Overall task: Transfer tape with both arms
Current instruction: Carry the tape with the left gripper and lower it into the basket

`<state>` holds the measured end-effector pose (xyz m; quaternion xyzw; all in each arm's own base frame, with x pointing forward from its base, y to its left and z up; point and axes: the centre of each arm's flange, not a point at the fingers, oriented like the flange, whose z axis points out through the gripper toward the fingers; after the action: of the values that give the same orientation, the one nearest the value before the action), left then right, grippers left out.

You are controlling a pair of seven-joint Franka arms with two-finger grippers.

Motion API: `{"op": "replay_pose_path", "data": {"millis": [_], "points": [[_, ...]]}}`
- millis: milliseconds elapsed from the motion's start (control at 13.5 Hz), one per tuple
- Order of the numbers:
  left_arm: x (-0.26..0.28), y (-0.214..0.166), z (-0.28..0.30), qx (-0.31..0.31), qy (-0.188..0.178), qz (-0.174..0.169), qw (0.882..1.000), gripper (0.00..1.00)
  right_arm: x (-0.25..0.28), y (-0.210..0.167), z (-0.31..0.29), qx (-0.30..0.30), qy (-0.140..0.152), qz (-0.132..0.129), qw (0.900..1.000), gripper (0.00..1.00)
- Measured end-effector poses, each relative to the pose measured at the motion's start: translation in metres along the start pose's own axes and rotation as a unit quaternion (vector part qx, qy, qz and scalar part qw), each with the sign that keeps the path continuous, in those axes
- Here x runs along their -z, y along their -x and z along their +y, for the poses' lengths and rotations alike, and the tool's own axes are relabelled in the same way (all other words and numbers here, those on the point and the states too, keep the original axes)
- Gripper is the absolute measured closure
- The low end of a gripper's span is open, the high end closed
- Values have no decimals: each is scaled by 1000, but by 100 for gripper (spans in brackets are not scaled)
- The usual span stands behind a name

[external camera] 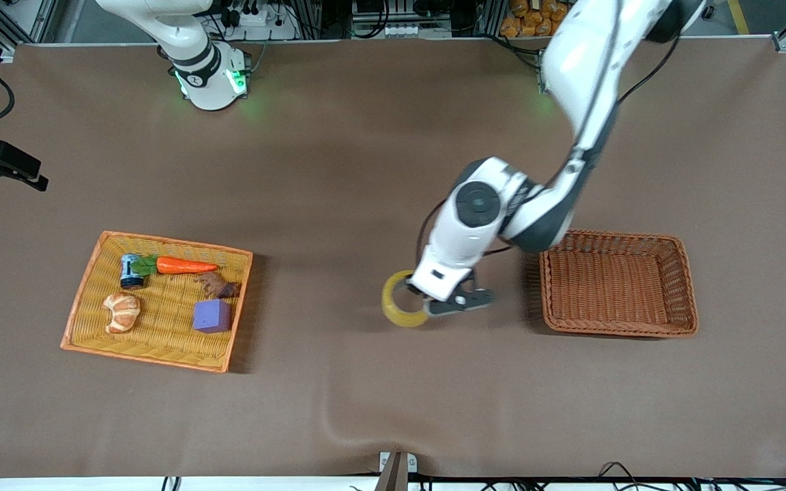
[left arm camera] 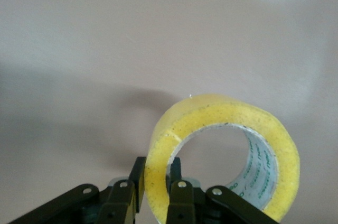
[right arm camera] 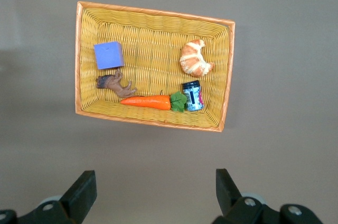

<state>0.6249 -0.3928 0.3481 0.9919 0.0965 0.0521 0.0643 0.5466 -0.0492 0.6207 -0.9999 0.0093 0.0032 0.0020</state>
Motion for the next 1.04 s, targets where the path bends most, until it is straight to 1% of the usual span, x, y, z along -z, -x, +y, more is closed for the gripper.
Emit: {"op": "replay_pose_path", "data": {"millis": [148,222,370,593,815,1037], "points": [[47,-28,-62,-26,-17,5,1000,78,-1,0,1,-1,0,-2,1000,0],[60,-38,-100,-44,-27,2,999,78,-3,-1,1,-1,0,-3,1000,0],[62,-46,-179,-85,-50,-18,995,78,-5,-2,2,-2,0,-6,1000,0],[38,-47,-279,-118,-70,-65,988,78,-7,-3,2,-2,0,-8,1000,0],[16,-44,-330,-119,-73,-92,986,78,-8,-3,1,-1,0,-8,1000,0],[-1,-45,-347,-118,-72,-97,986,78,-8,-4,0,0,0,-8,1000,0]]}}
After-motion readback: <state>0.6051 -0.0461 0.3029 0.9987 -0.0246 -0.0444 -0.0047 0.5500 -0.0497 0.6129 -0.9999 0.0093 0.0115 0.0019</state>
